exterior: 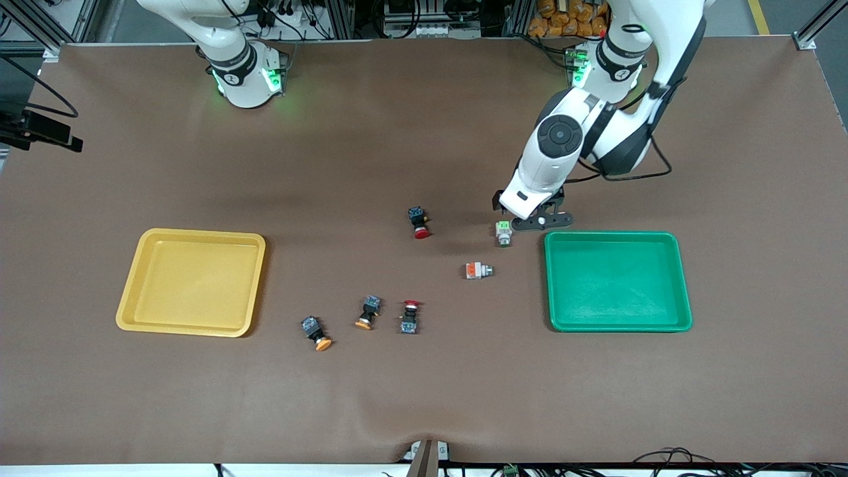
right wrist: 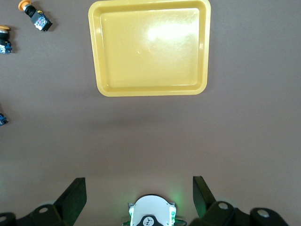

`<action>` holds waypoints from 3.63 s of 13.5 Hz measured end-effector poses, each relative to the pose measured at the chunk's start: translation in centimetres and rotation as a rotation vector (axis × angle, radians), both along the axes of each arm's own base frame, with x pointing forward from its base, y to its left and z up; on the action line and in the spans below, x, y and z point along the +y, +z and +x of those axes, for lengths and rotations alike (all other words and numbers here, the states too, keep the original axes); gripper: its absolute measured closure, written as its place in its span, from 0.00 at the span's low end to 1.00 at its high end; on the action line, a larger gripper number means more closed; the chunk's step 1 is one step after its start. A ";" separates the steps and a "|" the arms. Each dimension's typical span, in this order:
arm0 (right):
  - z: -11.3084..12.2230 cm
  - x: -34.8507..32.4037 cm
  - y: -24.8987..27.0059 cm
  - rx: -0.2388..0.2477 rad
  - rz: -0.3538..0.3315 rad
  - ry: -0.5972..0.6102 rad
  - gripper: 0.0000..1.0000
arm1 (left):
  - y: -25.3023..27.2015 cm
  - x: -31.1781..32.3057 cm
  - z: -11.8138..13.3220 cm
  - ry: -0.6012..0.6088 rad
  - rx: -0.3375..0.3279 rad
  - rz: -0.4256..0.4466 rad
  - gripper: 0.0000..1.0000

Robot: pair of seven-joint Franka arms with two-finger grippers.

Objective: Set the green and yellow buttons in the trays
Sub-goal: 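Reach the left gripper down to the green-capped button with green base, then close the left gripper on the green-capped button and lift it, then carry the button to the green tray while the right gripper reaches the yellow button, then lower the button into the green tray while the right gripper grasps the yellow button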

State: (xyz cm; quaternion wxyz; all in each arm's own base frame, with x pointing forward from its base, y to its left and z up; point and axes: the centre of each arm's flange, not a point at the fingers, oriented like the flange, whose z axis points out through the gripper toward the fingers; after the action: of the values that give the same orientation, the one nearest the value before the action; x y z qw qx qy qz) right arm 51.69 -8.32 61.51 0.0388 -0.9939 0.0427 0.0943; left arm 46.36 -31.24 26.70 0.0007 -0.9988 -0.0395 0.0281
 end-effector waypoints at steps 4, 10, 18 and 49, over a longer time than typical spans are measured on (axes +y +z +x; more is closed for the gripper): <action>0.9 0.1 -1.5 0.021 0.001 0.002 0.00 | -6.6 0.0 -0.4 0.005 -0.008 -0.071 0.00; 1.5 4.4 -1.4 0.013 0.000 0.079 0.00 | -9.0 -0.7 -0.3 -0.078 -0.042 -0.071 0.19; 5.9 4.2 -5.3 -0.060 -0.038 -0.049 0.00 | -6.0 -0.8 1.8 -0.083 -0.030 -0.008 0.59; 18.8 37.6 -39.7 -0.256 -0.083 -0.783 0.00 | -6.2 19.2 15.3 -0.249 -0.015 0.053 0.12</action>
State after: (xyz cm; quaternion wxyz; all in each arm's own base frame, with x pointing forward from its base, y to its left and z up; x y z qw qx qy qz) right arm 70.49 29.32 21.77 0.0366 -0.9069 0.4163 -0.0535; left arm 61.69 -12.04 20.51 0.0304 -0.9958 0.0838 0.0195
